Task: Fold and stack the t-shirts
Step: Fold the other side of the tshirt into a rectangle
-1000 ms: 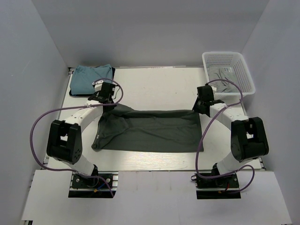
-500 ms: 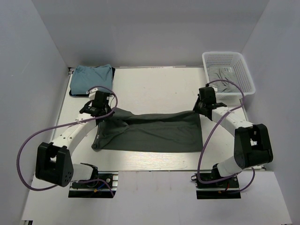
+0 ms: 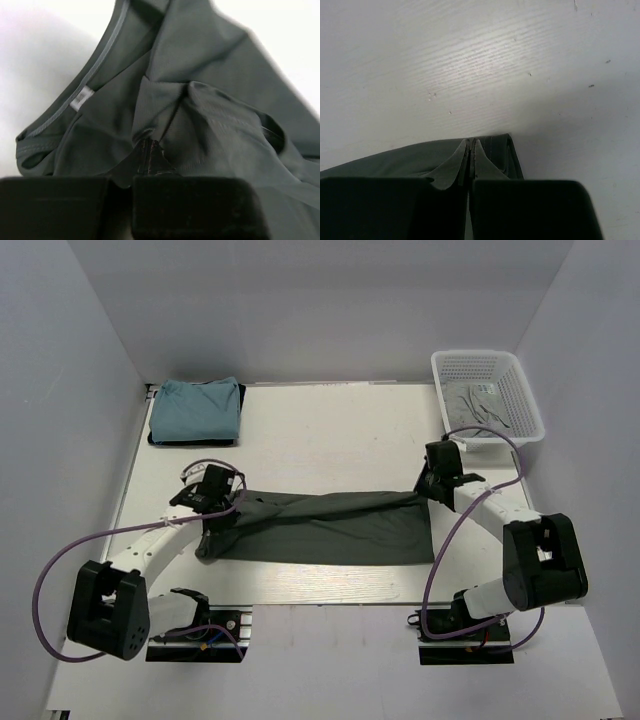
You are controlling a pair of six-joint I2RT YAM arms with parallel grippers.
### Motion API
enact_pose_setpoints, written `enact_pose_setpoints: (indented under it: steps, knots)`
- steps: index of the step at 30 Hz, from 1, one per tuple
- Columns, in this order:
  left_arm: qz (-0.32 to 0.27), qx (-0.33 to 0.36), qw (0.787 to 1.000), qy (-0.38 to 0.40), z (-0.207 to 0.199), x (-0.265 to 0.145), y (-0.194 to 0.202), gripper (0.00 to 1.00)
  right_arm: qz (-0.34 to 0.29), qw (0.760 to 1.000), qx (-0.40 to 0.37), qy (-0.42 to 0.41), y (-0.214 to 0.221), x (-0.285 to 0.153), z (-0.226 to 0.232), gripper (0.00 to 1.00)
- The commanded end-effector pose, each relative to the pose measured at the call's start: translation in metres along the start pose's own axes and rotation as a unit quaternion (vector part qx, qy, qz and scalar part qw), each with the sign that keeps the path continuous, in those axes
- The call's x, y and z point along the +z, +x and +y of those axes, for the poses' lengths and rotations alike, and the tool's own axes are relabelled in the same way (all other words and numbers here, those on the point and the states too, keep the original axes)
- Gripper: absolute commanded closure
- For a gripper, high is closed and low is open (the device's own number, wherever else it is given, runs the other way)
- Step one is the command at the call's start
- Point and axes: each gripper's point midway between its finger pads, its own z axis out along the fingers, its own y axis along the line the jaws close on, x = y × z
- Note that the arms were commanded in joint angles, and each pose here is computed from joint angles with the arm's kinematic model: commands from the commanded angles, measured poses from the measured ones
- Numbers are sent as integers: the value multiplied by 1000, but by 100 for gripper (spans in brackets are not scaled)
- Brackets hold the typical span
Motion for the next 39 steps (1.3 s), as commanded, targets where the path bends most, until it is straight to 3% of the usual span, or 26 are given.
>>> enact_pose_setpoints:
  steps: [1, 4, 5, 8, 9, 12, 15, 16, 17, 20, 23, 27, 29, 34, 39]
  knots:
    - [36, -8, 999, -21, 14, 4, 23, 97, 3, 1000, 25, 9, 12, 2, -8, 99]
    - [75, -16, 996, -42, 25, 2, 42, 72, 31, 998, 42, 28, 35, 0, -20, 78]
    - [79, -22, 996, -41, 26, -1, 44, 58, 22, 998, 53, 40, 32, -4, -24, 63]
    - [63, -31, 997, -38, 28, -18, 34, 51, 14, 994, 70, 79, 33, -15, -41, 34]
    - [52, -34, 998, -34, 27, -23, 27, 47, 0, 994, 78, 76, 26, -22, -39, 16]
    - [7, -56, 998, 2, 15, -45, 2, 31, -28, 994, 84, 72, 9, -39, -39, 10]
    - [-39, -72, 994, 73, -14, -58, -26, 28, -42, 997, 69, 8, -3, -52, -17, 10]
    - [-39, -70, 992, 92, -23, -60, -28, 27, -43, 997, 64, -7, -4, -53, -13, 10]
    - [-41, -61, 992, 104, -29, -59, -31, 16, -50, 996, 50, -46, -9, -55, 3, 10]
    - [-35, -44, 990, 132, -53, -51, -37, 13, -43, 989, 23, -141, -6, -63, 38, 10]
    - [-6, -23, 991, 135, -69, -42, -34, 18, -23, 984, 7, -174, 4, -57, 53, 10]
    - [52, 6, 995, 84, -60, -19, -13, 47, 5, 984, 8, -180, 17, -51, 59, 10]
    - [64, 15, 996, 65, -49, -15, -1, 54, 16, 985, 12, -171, 23, -45, 54, 10]
    - [73, 23, 993, 93, -48, -11, 14, 63, 36, 982, 9, -183, 36, -39, 60, 10]
    - [98, 47, 990, 91, -45, -8, 24, 94, 58, 983, 11, -173, 49, -29, 56, 10]
